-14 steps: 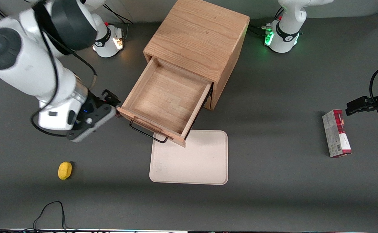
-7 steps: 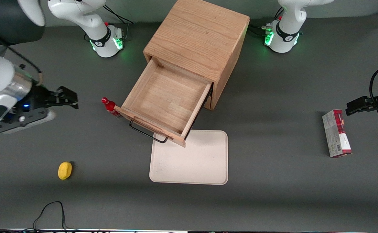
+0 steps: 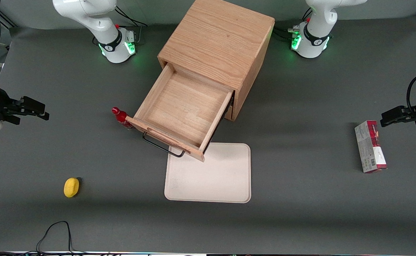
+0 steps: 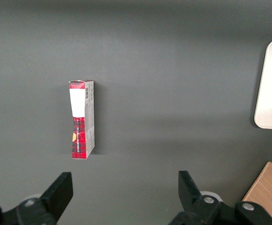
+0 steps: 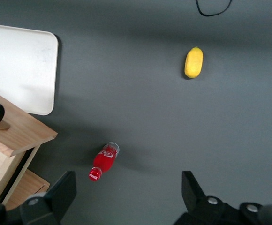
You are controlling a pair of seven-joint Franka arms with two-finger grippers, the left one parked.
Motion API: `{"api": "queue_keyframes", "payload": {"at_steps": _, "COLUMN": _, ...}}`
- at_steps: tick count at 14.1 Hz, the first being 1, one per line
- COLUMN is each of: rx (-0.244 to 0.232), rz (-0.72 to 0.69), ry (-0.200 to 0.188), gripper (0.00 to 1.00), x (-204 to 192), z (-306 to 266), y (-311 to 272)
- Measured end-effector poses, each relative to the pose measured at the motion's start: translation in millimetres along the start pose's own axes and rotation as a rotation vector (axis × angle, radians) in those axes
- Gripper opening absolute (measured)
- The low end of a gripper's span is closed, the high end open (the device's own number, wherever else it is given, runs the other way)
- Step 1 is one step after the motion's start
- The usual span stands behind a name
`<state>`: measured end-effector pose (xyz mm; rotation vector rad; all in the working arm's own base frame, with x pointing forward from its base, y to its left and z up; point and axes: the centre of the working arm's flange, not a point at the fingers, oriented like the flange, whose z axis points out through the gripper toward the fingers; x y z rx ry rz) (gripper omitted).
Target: Open upper drawer
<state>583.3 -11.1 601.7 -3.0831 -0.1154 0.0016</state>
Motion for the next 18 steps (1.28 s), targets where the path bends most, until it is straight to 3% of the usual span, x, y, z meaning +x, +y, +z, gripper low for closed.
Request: {"api": "queue_keyframes", "payload": {"at_steps": 18, "rx": -0.052, "rz": 0.041, "ry": -0.017, "gripper": 1.0, "x": -5.2, "z": 8.8, "y": 12.3}}
